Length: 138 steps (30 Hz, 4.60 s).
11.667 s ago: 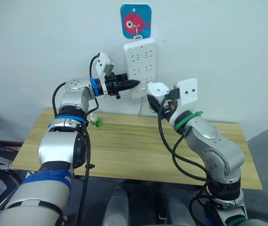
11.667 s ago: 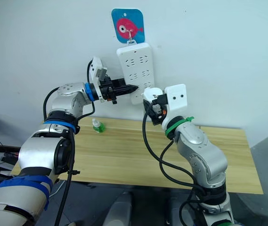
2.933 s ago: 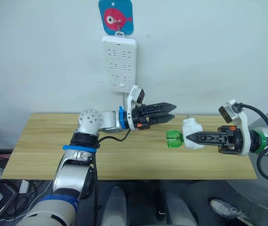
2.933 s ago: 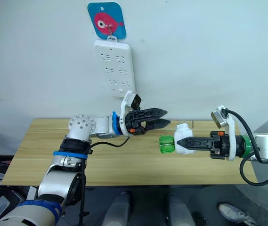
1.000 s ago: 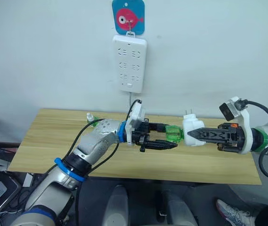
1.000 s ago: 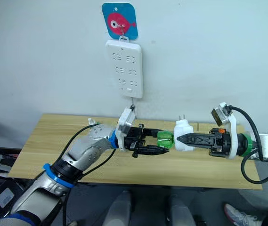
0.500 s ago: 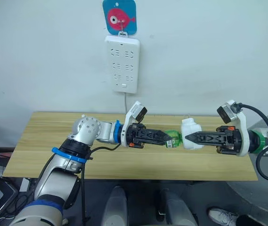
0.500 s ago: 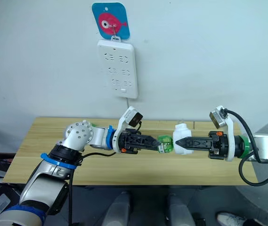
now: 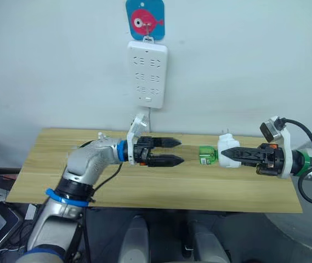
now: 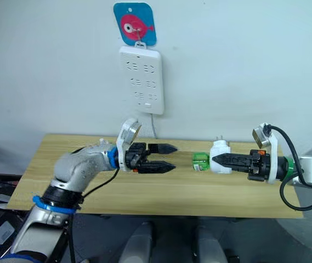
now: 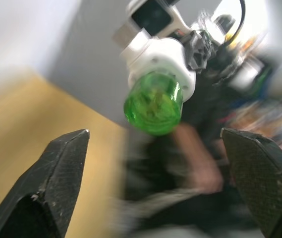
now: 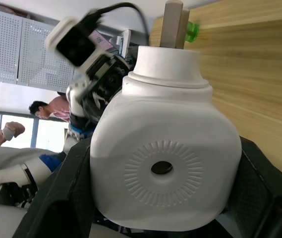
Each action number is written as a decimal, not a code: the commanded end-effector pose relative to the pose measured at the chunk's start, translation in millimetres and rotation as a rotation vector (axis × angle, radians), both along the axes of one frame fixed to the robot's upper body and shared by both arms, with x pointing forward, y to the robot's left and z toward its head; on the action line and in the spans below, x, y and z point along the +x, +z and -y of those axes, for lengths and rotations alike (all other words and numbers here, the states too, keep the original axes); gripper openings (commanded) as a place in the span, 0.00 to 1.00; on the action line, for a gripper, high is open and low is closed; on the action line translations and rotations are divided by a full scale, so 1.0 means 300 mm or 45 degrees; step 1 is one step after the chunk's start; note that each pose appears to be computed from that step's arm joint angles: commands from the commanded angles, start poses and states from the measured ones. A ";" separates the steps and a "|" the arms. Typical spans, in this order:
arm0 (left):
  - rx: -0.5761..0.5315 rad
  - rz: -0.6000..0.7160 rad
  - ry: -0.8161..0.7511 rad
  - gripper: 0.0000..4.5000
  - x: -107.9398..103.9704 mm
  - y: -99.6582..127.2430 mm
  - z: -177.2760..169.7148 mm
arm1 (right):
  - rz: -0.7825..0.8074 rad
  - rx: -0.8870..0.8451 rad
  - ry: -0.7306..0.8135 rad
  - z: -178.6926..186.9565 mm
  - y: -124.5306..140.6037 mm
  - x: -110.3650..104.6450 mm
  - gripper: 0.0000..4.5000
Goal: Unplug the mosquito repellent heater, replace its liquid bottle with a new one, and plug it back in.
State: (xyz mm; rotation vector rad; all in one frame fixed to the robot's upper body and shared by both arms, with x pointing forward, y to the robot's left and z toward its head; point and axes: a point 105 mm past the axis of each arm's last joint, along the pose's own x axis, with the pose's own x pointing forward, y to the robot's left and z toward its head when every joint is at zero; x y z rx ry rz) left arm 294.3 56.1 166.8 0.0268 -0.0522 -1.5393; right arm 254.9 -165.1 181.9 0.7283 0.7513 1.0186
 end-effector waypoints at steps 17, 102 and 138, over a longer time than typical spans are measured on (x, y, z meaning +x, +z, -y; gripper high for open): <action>-0.209 1.719 0.036 1.00 -0.051 0.044 0.121 | 0.110 0.075 0.088 -0.052 0.078 0.001 0.67; -0.127 1.486 0.048 1.00 -0.066 0.052 0.053 | 0.107 0.128 0.066 -0.016 0.092 -0.003 0.67; -0.326 1.837 0.021 0.50 -0.072 0.074 0.147 | 0.170 0.171 0.201 -0.097 0.110 -0.032 0.67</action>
